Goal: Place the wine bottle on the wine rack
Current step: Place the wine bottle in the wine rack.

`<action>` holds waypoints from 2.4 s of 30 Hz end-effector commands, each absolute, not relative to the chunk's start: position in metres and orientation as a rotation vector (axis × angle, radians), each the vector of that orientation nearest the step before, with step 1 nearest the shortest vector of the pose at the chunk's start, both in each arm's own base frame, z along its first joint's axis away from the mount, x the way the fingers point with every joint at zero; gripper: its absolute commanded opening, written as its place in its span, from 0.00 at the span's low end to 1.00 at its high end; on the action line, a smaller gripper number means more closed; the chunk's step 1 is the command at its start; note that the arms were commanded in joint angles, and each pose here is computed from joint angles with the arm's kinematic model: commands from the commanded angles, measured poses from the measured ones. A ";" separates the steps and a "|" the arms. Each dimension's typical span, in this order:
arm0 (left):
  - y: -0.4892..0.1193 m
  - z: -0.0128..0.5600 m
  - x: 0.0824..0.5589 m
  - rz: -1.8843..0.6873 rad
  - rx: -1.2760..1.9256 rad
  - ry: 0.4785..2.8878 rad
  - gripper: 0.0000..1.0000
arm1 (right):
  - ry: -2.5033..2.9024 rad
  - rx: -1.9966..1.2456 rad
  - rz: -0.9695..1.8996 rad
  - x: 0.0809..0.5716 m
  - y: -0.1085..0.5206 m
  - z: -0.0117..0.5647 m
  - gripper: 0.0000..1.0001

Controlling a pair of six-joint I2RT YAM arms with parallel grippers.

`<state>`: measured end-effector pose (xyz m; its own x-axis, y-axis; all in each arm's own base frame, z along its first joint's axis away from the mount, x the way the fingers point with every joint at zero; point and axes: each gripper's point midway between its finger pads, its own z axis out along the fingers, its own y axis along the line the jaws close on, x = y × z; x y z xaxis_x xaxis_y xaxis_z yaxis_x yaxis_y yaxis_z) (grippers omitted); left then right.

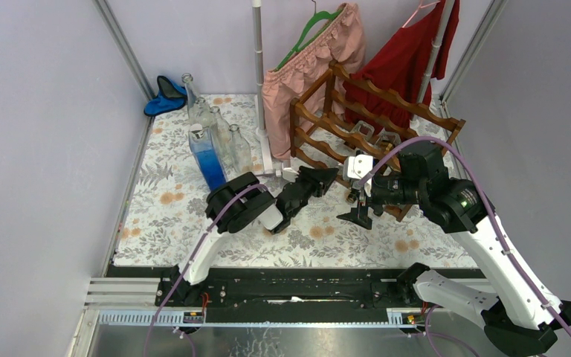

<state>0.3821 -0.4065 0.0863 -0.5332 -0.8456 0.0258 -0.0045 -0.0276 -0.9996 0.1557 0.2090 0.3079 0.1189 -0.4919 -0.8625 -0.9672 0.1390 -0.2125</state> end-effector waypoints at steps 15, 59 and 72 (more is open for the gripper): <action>-0.403 0.213 0.386 -1.951 -0.782 1.183 0.00 | 1.468 -1.459 0.643 0.157 0.208 0.321 1.00; -0.417 0.127 0.406 -1.817 -0.939 1.392 0.49 | 1.464 -1.462 0.664 0.153 0.209 0.320 1.00; -0.426 0.098 0.419 -1.597 -0.822 1.588 0.33 | 1.455 -1.467 0.652 0.149 0.205 0.321 1.00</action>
<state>0.4114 -0.4215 0.0729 -0.5291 -0.8472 0.0472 -0.0223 -0.0417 -0.9989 0.1505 0.2058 0.3122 0.1317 -0.4822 -0.8661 -0.9646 0.1389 -0.2240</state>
